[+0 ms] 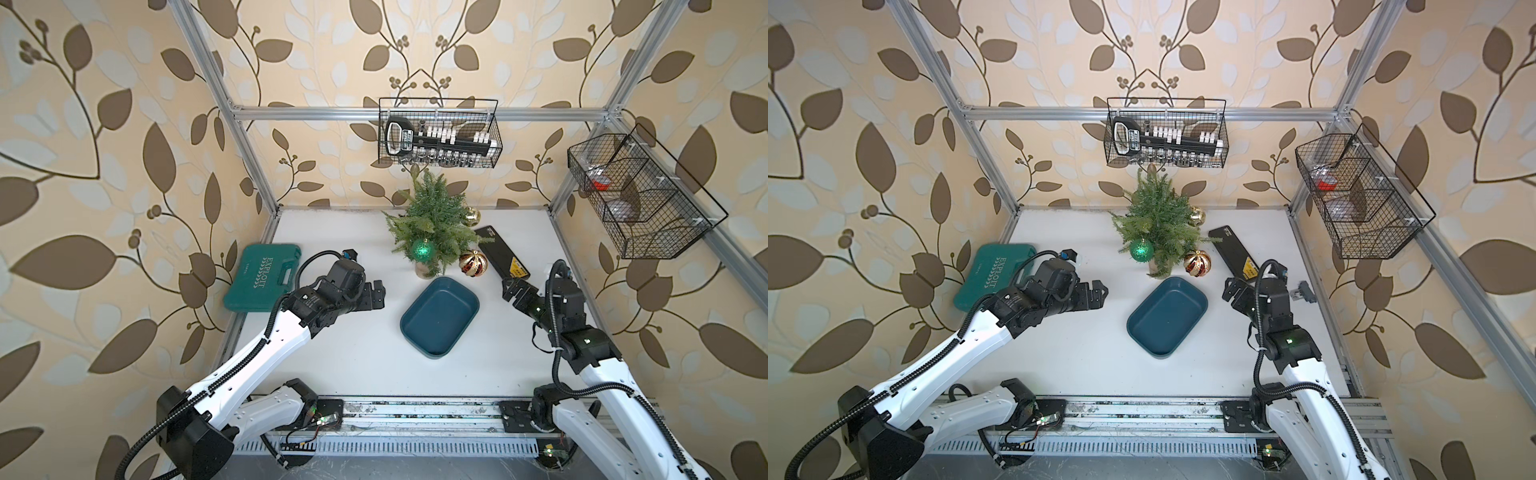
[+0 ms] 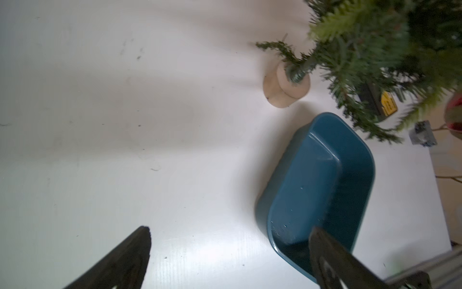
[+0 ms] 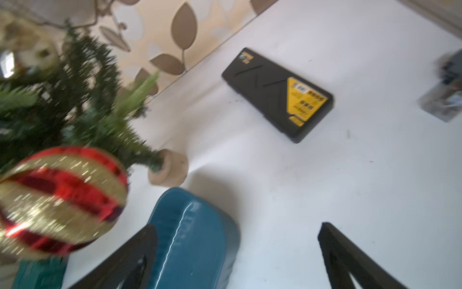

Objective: Decorate the small christmas tree with ornaments
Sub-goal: Reset both arms

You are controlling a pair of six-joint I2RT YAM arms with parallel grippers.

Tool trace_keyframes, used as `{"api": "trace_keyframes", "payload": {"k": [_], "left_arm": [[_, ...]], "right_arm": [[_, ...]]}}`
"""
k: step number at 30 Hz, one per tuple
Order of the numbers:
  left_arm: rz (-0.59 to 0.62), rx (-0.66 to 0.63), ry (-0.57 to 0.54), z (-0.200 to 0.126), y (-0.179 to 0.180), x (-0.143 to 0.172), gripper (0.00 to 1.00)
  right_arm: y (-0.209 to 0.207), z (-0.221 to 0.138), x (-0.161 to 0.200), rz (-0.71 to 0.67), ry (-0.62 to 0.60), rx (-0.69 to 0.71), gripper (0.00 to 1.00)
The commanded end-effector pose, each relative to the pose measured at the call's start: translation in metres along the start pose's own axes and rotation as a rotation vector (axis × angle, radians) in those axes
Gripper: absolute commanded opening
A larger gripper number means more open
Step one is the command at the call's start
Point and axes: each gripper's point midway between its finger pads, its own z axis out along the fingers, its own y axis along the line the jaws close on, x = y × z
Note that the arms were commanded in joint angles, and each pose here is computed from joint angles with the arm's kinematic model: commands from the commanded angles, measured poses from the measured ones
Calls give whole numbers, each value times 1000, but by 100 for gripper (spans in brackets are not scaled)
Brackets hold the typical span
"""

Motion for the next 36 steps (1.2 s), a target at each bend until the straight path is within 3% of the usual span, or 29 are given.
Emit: {"api": "trace_keyframes", "payload": {"k": [1,7,14,18,21,25,28,31,34,36], "left_arm": [[-60,-172,-94,0,36,-24,99],[-104,-299,-150,20,79,-51,99],[3,-567,-304,35,142,-85,99],[-112,-655,-276,49,198,-81,99],[-68,-651,-301,69,210,-76,99],[-23,-666,-358,82,219,-72,99],[2,-590,-433,88,212,-71,99],[14,-552,-530,87,210,-70,99],[108,-465,-487,104,195,-63,99],[106,-459,-499,102,194,-62,99]], "right_arm": [[-8,6,-20,76,-52,4,100],[-32,28,-52,33,-139,206,100],[-61,33,-90,-86,-378,394,100],[-74,43,-94,-182,-454,463,100],[-83,60,-90,-224,-446,505,100],[-85,81,-77,-256,-435,466,100],[-82,86,-70,-262,-450,407,100],[-65,93,-60,-319,-447,278,100],[-62,99,-45,-355,-446,212,100],[-65,104,-37,-362,-452,190,100]]}}
